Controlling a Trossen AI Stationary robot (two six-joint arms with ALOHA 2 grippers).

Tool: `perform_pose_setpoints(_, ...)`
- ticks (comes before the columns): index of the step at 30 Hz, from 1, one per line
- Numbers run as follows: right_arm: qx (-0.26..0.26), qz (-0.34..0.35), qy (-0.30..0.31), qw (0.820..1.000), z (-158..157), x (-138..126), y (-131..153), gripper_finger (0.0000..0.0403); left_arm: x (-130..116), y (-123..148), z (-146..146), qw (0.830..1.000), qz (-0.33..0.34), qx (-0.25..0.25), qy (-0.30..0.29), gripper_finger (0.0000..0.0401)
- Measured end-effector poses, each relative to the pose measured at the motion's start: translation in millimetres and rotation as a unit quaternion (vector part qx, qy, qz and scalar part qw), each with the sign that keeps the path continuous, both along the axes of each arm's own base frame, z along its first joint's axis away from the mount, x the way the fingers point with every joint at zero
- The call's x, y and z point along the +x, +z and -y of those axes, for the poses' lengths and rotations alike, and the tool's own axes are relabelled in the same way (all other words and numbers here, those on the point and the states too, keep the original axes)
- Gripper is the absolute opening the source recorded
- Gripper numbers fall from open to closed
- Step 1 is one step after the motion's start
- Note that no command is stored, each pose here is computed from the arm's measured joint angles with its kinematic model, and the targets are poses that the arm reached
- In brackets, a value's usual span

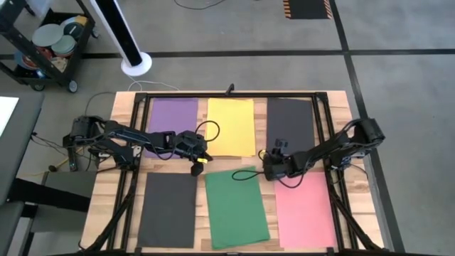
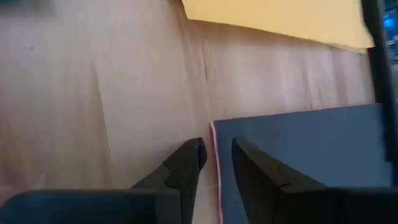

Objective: Organize paper
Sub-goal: Stack the black paper on top of the black paper

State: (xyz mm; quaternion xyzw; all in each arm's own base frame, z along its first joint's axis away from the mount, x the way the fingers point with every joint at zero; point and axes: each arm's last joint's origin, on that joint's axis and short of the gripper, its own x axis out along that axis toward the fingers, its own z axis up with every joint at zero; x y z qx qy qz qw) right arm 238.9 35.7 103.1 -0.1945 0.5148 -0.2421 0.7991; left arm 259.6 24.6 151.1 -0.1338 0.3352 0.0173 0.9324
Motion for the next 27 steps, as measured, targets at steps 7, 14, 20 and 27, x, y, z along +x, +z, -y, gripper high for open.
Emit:
perform_pose_setpoints(7,-0.027,-0.021,-0.011,0.999,2,7,-9,0.0098,-1,-1,0,1.000,-0.007,0.003,0.004,0.0000)
perform_pose_setpoints(14,-0.029,-0.036,-0.018,0.999,4,6,-13,0.0094,-2,-2,0,1.000,-0.013,0.004,0.004,0.0000)
perform_pose_setpoints(20,-0.027,-0.036,-0.021,0.999,5,4,-8,0.0028,-2,-2,0,1.000,-0.015,0.005,0.006,0.0000)
perform_pose_setpoints(27,-0.029,-0.082,-0.012,0.996,3,10,3,0.0001,-2,-2,0,1.000,-0.016,0.007,0.004,0.0000)
